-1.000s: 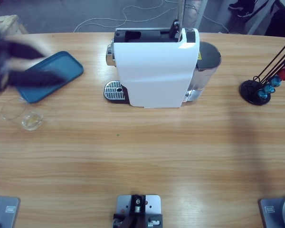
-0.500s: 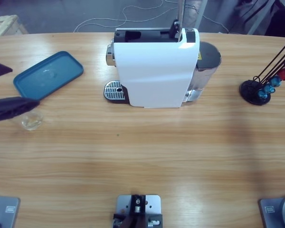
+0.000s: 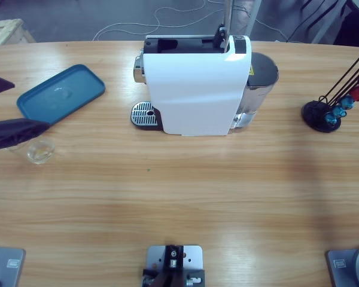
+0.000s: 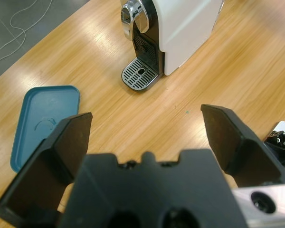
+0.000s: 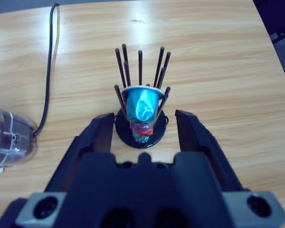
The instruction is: Pour coffee
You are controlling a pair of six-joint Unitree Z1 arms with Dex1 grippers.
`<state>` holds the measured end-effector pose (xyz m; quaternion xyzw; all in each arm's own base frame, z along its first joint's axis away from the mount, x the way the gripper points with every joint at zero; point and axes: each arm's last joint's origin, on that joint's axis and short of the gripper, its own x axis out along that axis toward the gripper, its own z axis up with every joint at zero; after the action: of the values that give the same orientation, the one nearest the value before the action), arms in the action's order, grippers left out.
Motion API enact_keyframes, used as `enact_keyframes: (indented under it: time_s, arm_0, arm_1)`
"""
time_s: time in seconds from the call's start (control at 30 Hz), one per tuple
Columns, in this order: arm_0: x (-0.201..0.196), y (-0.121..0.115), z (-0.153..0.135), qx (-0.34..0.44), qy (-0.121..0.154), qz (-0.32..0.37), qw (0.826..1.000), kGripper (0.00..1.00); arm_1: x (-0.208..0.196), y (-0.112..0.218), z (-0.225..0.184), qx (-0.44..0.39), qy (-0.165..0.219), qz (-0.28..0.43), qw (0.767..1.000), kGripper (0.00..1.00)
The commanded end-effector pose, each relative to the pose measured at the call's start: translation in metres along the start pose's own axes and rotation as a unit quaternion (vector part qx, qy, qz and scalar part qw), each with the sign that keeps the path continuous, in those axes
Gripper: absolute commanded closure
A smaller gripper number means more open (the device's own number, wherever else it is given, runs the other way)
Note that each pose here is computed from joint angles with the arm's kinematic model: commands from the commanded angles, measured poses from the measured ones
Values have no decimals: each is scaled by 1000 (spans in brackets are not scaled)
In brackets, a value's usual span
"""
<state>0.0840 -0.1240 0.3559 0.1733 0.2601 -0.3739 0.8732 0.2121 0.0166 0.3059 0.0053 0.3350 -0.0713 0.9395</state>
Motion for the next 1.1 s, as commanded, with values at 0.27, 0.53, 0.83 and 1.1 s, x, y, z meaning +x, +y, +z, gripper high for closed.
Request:
enact_keyframes:
  time_s: [0.27,0.53,0.83,1.1]
  arm_0:
    - [12,-3,-14,-7,28,4,1000,0]
    - [13,-3,-18,-13,30,4,999,0]
    - [13,-3,-19,-18,30,3,999,0]
    - [13,-3,-18,-22,25,3,999,0]
  arm_1:
    - [21,0,-1,22,21,2,1000,997]
    - [17,-1,-1,47,14,1,999,1000]
    - [-8,-8,7,53,-9,-23,998,1000]
    - [-60,-2,25,39,-67,15,997,1000]
